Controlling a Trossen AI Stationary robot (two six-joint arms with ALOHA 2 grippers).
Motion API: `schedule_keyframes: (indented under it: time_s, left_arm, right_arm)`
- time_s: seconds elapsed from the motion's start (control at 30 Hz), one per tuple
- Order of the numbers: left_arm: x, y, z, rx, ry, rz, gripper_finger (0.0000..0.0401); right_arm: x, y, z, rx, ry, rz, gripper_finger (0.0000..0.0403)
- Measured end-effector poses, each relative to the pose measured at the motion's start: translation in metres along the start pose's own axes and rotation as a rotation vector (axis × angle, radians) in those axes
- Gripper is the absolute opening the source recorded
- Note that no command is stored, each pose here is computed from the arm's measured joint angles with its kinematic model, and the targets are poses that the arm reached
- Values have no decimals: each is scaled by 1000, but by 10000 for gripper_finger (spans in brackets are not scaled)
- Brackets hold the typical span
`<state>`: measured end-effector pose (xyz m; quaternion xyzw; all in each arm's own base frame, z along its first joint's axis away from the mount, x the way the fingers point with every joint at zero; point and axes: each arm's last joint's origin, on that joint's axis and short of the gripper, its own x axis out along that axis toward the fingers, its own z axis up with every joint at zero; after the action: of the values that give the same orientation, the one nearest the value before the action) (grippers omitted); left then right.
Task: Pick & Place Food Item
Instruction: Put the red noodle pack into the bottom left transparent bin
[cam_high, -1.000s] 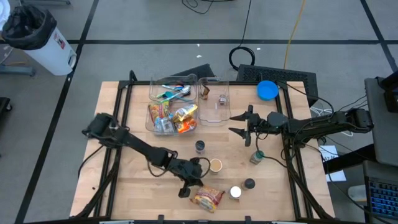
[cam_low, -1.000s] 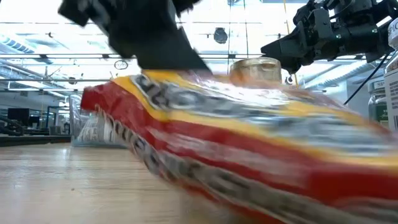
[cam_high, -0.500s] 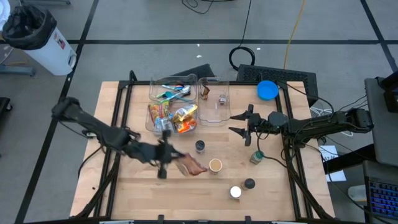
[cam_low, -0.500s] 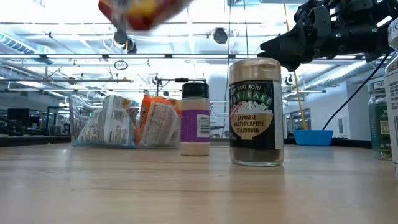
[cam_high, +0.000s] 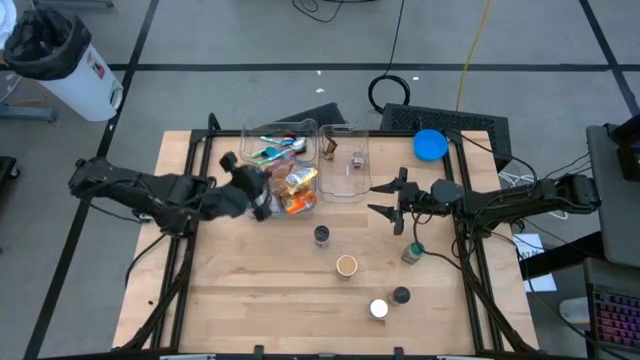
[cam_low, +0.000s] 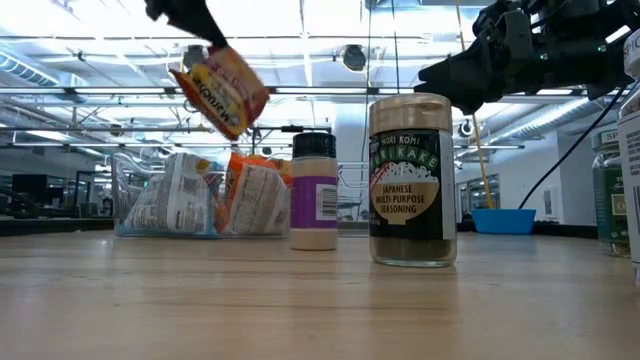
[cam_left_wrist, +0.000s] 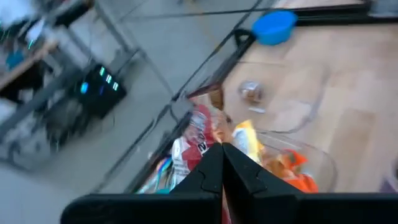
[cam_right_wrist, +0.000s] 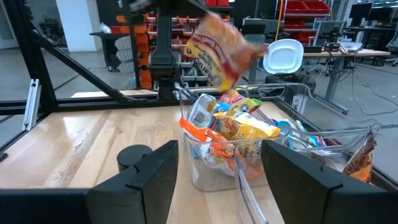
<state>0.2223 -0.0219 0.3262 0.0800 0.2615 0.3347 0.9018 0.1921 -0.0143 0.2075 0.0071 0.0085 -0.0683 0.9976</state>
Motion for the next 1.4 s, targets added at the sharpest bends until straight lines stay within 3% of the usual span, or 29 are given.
schedule_keyframes:
  time_s: [0.27,0.53,0.8,1.0,1.4]
  left_arm:
    - [56,-9,-29,-319,166,138,3]
    - [91,-28,-50,-347,323,142,3]
    - [78,-29,-57,-360,379,167,4]
    - [63,-13,-56,-484,303,307,3]
    - [61,-2,-53,-546,167,454,2]
  right_arm:
    - [0,0,0,0,0,0,224]
    - [0,0,0,6,0,0,224]
    - [0,0,0,-4,2,0,224]
    - [0,0,0,-11,0,0,224]
    - [0,0,0,-11,0,0,224]
